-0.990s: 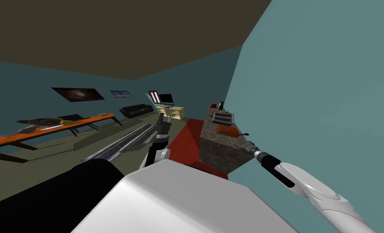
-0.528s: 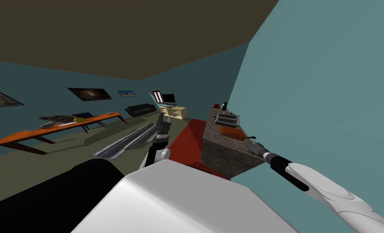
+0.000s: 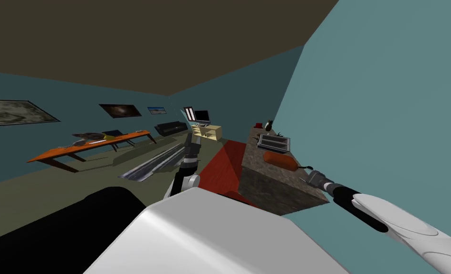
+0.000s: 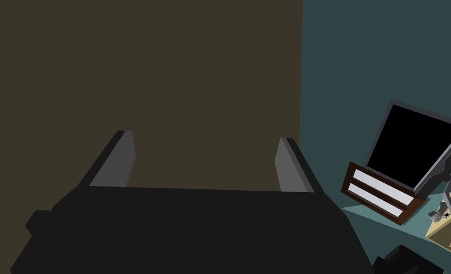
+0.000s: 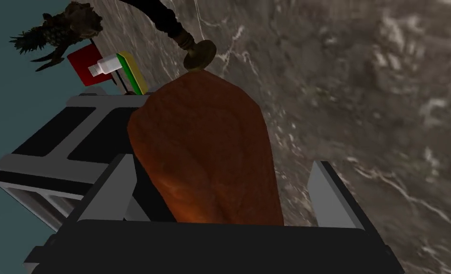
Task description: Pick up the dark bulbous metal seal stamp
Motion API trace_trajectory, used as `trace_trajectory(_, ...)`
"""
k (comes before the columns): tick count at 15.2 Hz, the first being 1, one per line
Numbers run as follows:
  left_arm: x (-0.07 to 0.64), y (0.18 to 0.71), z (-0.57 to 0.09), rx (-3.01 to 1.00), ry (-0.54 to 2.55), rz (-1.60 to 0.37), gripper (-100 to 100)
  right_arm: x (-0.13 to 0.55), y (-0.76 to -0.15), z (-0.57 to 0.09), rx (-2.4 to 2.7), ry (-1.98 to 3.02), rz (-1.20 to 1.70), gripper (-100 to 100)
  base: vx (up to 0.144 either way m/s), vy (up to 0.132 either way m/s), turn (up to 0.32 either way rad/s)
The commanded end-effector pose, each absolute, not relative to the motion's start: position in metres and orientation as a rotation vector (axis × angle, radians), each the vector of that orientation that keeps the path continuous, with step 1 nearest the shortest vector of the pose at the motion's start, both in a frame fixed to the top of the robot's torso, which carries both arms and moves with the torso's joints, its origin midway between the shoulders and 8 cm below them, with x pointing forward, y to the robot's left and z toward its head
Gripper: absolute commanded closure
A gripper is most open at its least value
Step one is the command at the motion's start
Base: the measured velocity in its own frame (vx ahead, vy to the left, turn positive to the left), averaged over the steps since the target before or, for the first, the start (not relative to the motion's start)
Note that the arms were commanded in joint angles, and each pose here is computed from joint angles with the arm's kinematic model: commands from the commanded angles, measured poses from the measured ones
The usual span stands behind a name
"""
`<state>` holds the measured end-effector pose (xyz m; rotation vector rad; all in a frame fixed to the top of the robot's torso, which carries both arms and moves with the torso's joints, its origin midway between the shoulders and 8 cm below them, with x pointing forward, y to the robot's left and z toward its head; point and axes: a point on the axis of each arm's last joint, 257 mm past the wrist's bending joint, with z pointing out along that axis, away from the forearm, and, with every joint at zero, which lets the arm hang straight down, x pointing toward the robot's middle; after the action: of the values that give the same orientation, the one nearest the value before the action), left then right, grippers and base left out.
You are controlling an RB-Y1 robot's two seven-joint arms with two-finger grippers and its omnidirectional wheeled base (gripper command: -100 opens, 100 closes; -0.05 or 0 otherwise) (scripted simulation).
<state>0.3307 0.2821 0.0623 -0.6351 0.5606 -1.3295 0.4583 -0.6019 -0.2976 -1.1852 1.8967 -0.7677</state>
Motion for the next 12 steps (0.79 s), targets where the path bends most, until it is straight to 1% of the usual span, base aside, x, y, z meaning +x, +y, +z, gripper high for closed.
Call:
trace_trajectory(1,0.331,0.282,0.062,-0.635,0.561,-1.329,0,0.450,-0.625,-0.299,-1.245,1.920,-0.835,-100,0.056,0.035,0.121)
trace_trajectory(2,0.331,0.282,0.062,-0.635,0.561,-1.329,0,0.450,-0.625,-0.299,-1.245,1.920,-0.835,-100,0.043,0.019,0.016)
trace_trajectory(3,0.331,0.282,0.062,-0.635,0.561,-1.329,0,0.442,-0.648,-0.297,-1.301,1.938,-0.898,-100,0.051,0.021,0.095)
trace_trajectory(4,0.331,0.282,0.062,-0.635,0.561,-1.329,0,0.442,-0.648,-0.298,-1.308,1.937,-0.902,-100,0.054,0.019,0.113)
trace_trajectory(5,0.331,0.282,0.062,-0.635,0.561,-1.329,0,0.436,-0.666,-0.295,-1.361,1.947,-0.956,-100,0.059,0.025,0.136)
trace_trajectory(7,0.331,0.282,0.062,-0.635,0.561,-1.329,0,0.428,-0.684,-0.293,-1.423,1.958,-1.009,-100,0.069,0.026,0.118)
trace_trajectory(9,0.331,0.282,0.062,-0.635,0.561,-1.329,0,0.423,-0.689,-0.296,-1.424,1.971,-1.014,-100,0.064,0.020,0.082)
trace_trajectory(11,0.331,0.282,0.062,-0.635,0.561,-1.329,0,0.405,-0.720,-0.295,-1.520,2.003,-1.094,-100,0.056,0.026,0.131)
trace_trajectory(12,0.331,0.282,0.062,-0.635,0.561,-1.329,0,0.404,-0.721,-0.295,-1.527,2.004,-1.097,-100,0.071,0.021,0.140)
